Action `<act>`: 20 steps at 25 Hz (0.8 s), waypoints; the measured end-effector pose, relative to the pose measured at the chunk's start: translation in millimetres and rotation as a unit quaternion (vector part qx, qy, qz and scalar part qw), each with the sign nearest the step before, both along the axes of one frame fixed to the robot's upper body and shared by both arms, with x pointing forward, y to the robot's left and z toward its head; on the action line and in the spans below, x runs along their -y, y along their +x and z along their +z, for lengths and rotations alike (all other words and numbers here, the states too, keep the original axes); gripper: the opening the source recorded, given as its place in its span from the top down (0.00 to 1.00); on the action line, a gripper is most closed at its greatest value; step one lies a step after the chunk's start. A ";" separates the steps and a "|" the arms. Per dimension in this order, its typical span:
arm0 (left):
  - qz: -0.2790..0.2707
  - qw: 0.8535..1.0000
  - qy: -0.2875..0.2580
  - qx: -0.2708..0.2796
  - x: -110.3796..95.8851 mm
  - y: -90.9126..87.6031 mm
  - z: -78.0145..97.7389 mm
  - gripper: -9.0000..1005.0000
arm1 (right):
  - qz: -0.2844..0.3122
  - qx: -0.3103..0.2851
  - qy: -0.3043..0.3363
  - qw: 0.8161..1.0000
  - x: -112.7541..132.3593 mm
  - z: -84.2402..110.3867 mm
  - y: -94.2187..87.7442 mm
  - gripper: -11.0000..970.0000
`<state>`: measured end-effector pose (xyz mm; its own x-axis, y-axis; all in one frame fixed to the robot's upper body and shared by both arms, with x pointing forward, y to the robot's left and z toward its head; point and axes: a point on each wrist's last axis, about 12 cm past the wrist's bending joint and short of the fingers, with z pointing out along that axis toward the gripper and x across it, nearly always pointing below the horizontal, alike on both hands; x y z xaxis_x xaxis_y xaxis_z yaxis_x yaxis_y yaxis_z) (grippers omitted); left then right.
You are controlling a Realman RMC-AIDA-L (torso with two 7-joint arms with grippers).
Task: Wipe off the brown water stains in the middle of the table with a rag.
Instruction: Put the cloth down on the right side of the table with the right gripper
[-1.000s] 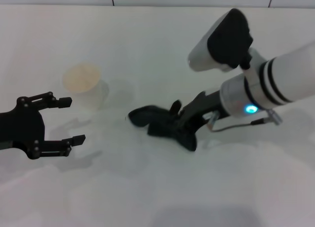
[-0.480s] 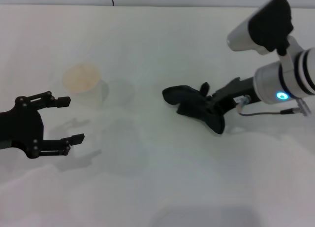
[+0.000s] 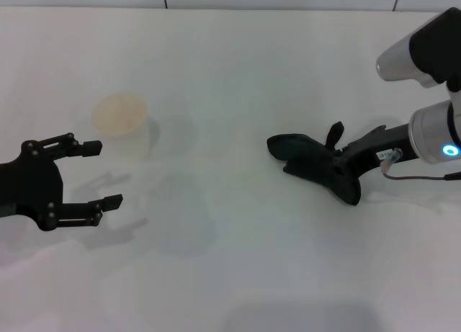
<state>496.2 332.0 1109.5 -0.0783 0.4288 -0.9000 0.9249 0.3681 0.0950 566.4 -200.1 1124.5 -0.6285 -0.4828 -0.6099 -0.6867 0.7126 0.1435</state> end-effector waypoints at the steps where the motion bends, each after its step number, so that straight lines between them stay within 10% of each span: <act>1: 0.000 1.000 0.000 0.000 -0.1 0.1 0.3 0.13 | 0.002 0.000 0.000 1.000 0.2 0.5 -0.2 0.86; 9: 0.000 1.000 0.001 0.001 0.4 1.8 1.8 0.13 | 0.012 0.011 0.000 1.000 0.7 7.3 0.9 0.86; 20: 0.003 1.000 -0.003 0.005 -0.7 2.2 3.7 0.13 | 0.016 0.057 0.031 0.998 7.0 22.2 5.4 0.36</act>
<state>498.4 332.7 1113.2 -0.0714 0.4235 -0.9031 0.9219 0.3736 0.1024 571.8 -207.1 1146.7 -0.5375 -0.4613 -0.7059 -0.7235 0.6823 0.1050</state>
